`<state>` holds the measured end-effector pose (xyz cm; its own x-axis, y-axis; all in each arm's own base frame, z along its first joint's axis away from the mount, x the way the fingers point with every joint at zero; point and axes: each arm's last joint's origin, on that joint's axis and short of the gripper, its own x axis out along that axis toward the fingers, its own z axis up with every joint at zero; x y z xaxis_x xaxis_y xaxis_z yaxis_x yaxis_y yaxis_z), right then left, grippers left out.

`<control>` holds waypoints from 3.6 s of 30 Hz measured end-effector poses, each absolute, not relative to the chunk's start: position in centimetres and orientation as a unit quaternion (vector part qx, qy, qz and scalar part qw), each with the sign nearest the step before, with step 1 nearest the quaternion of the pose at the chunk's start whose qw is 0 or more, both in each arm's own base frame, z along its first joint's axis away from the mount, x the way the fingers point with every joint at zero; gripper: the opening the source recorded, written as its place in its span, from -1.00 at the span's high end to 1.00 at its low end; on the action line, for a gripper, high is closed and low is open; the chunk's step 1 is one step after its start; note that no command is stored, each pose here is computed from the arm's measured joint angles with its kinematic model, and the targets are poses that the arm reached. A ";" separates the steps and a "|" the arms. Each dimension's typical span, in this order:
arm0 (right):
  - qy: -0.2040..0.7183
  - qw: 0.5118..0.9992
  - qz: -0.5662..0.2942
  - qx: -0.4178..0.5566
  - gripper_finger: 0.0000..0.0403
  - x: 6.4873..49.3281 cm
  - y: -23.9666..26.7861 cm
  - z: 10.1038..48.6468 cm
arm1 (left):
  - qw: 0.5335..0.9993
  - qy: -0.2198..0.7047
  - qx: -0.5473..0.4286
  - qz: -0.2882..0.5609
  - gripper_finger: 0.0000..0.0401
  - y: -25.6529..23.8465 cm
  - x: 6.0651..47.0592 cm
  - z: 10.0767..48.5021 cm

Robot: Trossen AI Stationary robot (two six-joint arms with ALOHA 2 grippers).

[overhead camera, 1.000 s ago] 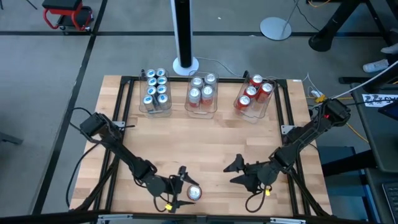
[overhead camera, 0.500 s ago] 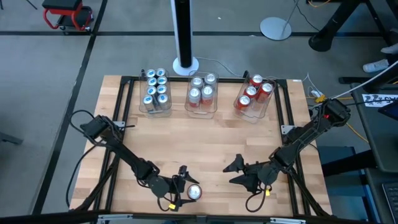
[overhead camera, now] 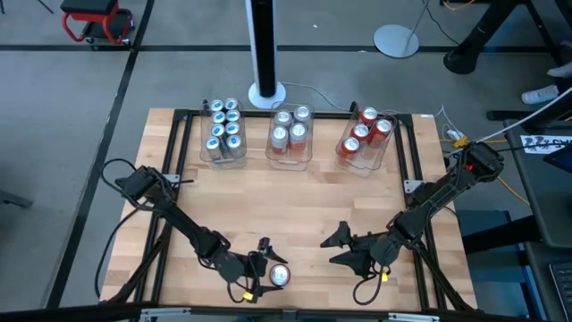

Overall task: Sort soda cans
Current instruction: Put the red soda can into the right transparent bin

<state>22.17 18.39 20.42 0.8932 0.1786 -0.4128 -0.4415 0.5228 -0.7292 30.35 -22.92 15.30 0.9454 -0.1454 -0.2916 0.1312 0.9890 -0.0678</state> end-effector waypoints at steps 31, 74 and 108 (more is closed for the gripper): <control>0.106 0.870 0.143 -0.459 -0.69 24.2 19.4 23.7 | 0.991 0.126 0.007 -0.045 -0.72 -21.3 27.0 23.4; 0.303 0.861 0.269 -0.309 -0.69 37.6 18.6 22.2 | 0.973 0.224 -0.030 0.057 -0.72 -20.4 29.3 13.0; 0.335 0.852 0.336 -0.222 -0.69 39.5 17.2 18.7 | 0.972 0.225 -0.020 0.060 -0.72 -20.0 29.6 13.0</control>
